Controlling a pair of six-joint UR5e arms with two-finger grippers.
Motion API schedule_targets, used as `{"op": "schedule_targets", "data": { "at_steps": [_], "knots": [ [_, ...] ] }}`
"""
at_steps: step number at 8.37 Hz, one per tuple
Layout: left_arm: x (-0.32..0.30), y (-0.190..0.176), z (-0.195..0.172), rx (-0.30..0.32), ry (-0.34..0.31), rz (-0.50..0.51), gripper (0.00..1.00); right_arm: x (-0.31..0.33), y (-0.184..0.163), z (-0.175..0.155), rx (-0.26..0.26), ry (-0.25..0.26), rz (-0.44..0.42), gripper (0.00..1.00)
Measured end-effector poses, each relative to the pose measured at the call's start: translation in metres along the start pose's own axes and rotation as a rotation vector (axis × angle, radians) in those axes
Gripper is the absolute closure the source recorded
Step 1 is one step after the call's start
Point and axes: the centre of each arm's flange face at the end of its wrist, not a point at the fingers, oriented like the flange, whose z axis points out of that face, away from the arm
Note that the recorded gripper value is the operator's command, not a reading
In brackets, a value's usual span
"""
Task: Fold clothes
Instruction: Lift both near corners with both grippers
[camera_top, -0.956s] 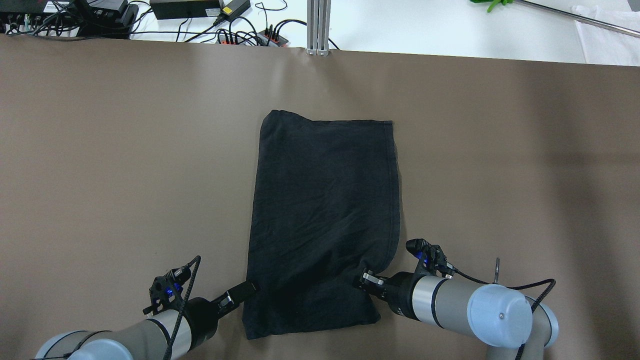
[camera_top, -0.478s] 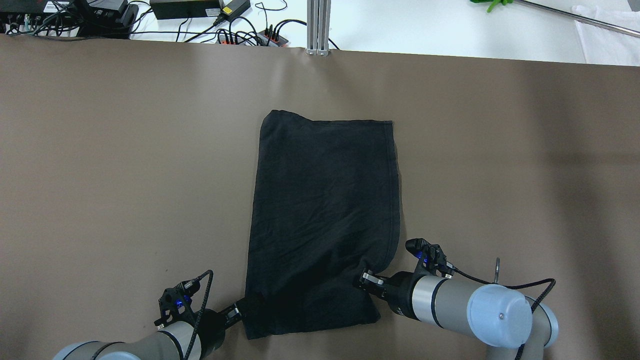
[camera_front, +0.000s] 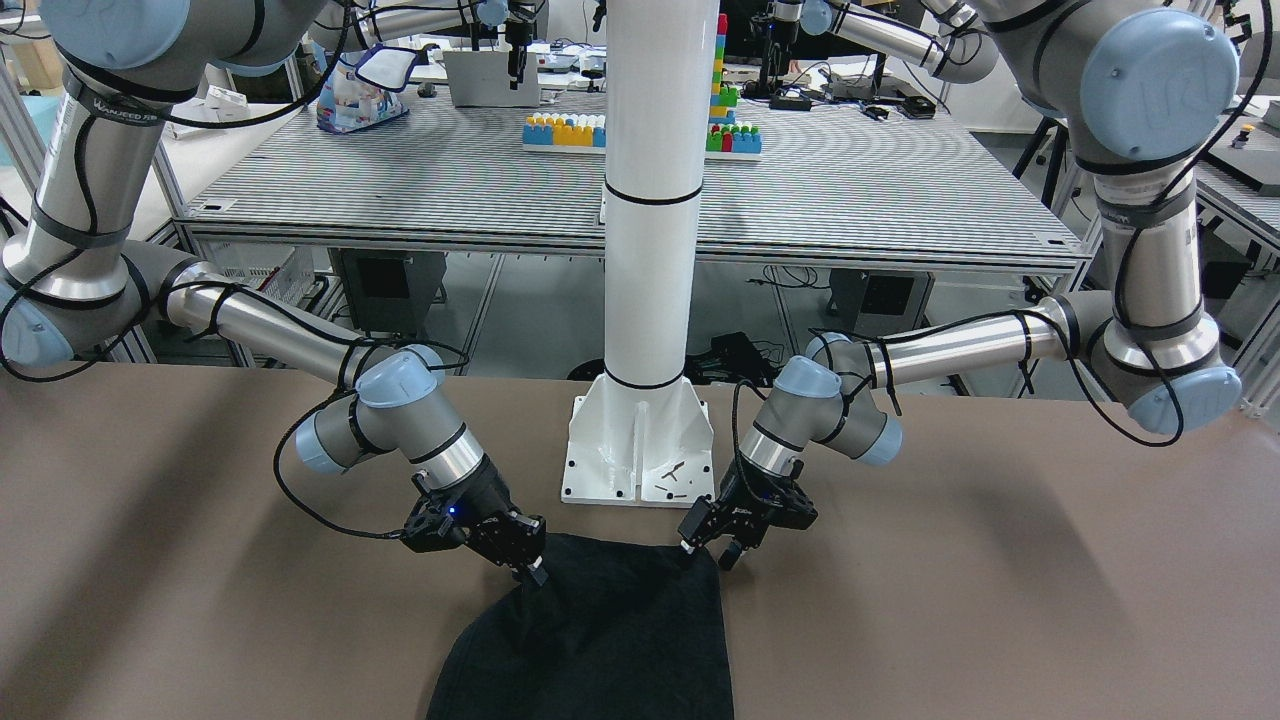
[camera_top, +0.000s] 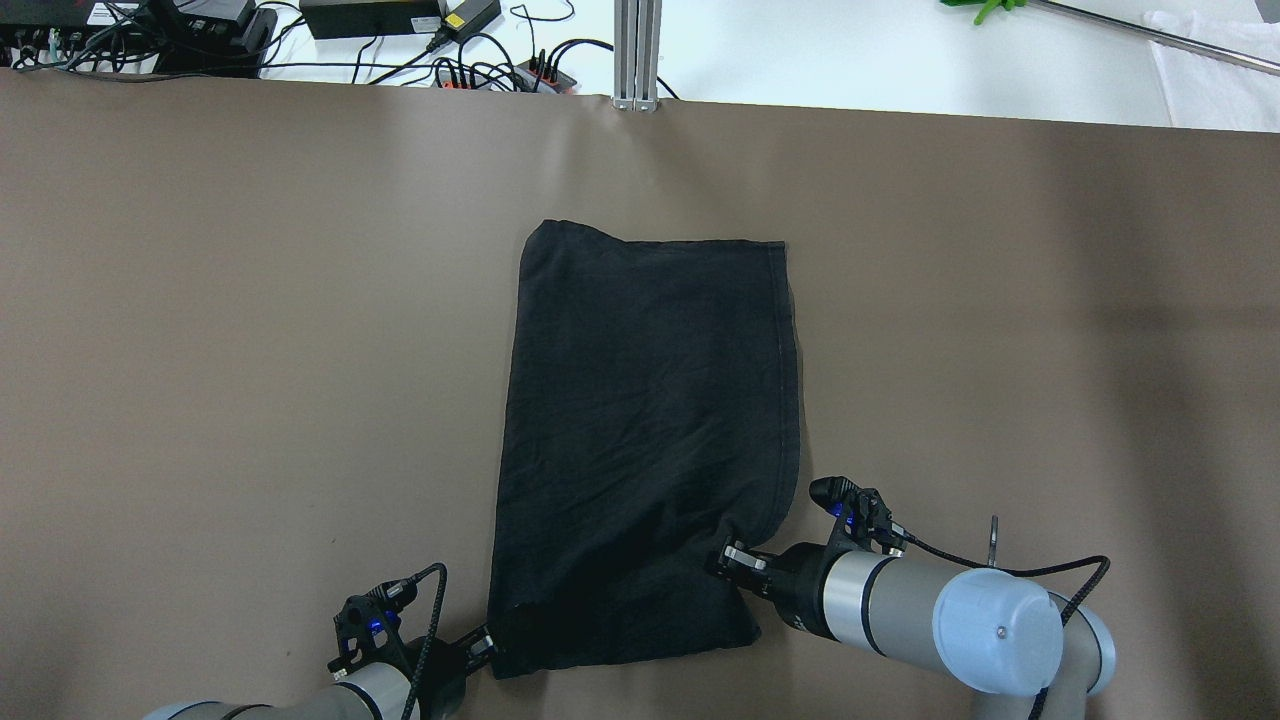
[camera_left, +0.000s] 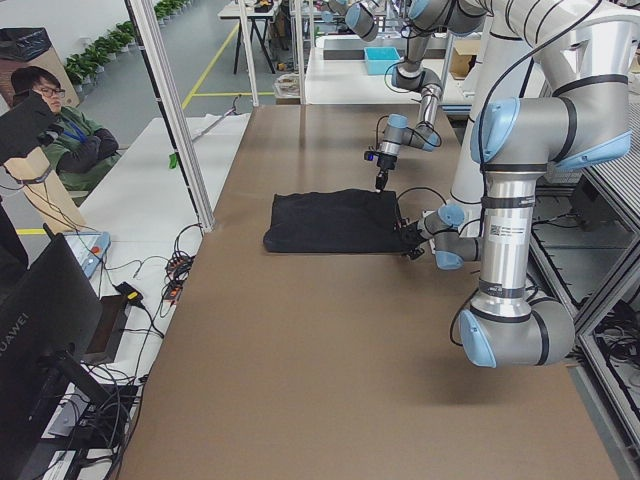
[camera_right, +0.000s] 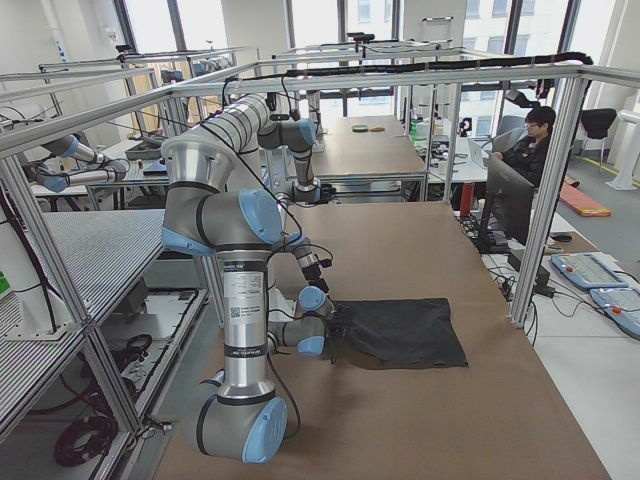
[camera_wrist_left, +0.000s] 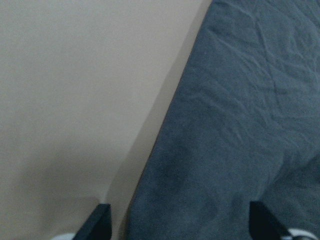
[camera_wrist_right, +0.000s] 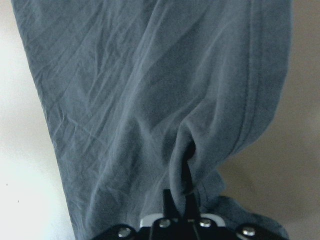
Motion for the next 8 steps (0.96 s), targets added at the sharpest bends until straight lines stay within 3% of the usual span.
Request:
{"op": "schedule_targets", "data": {
  "at_steps": [1, 2, 8],
  "knots": [
    [0.001, 0.002, 0.001, 0.000, 0.002, 0.000, 0.89, 0.000, 0.000, 0.000, 0.000, 0.000, 0.000, 1.00],
    [0.003, 0.003, 0.002, 0.005, 0.005, -0.001, 1.00, 0.000, 0.000, 0.000, 0.000, 0.000, 0.000, 1.00],
    [0.021, -0.010, -0.033, -0.009, 0.056, -0.009, 1.00, -0.005, 0.003, -0.007, -0.009, -0.013, -0.003, 1.00]
  ]
}}
